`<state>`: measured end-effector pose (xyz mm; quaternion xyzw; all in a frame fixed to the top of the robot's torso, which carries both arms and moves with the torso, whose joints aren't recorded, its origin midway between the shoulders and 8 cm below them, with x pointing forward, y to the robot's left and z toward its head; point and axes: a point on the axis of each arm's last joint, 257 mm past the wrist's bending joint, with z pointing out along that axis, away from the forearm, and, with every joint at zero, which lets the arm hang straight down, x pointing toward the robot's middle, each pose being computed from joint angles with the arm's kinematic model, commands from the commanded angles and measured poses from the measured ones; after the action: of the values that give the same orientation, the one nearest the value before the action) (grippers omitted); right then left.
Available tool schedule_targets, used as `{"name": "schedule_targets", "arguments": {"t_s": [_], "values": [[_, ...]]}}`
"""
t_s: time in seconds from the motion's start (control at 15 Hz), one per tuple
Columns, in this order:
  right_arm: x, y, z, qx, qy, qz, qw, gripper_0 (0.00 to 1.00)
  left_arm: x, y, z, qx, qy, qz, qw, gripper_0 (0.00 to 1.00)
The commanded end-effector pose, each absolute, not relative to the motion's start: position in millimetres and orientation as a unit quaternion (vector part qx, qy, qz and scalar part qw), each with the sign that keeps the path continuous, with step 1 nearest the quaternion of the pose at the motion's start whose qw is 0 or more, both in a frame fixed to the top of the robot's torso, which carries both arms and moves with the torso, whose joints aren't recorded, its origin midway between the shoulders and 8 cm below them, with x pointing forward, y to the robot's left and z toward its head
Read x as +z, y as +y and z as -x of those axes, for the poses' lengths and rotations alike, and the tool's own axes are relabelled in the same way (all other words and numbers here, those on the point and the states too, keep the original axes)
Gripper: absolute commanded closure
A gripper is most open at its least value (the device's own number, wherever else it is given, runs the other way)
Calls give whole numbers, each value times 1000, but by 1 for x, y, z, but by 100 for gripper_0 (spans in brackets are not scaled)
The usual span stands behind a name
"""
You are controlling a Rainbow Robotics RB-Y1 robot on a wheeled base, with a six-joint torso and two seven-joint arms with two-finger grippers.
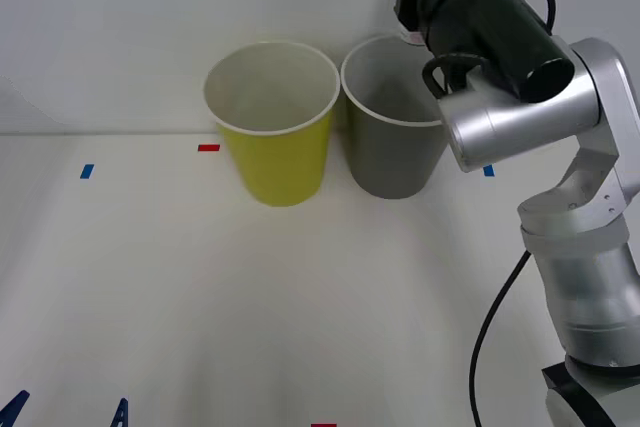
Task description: Put cans in the gray bin and PET bottles in the light green bin.
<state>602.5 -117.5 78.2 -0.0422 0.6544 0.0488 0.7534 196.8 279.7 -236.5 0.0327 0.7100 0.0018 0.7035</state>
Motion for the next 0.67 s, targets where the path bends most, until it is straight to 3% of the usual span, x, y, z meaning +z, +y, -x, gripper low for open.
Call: {"name": "schedule_targets", "arguments": {"t_s": [0.07, 0.13, 0.67], "values": [[78, -119, -603, 45, 654, 44, 754, 53, -237, 280, -197, 2, 710, -33, 703, 0], [78, -119, -603, 45, 654, 44, 754, 1, -237, 280, -197, 2, 710, -33, 703, 0], [84, -113, -598, 41, 646, 51, 760, 0, -237, 280, -197, 2, 710, -33, 703, 0]]}}
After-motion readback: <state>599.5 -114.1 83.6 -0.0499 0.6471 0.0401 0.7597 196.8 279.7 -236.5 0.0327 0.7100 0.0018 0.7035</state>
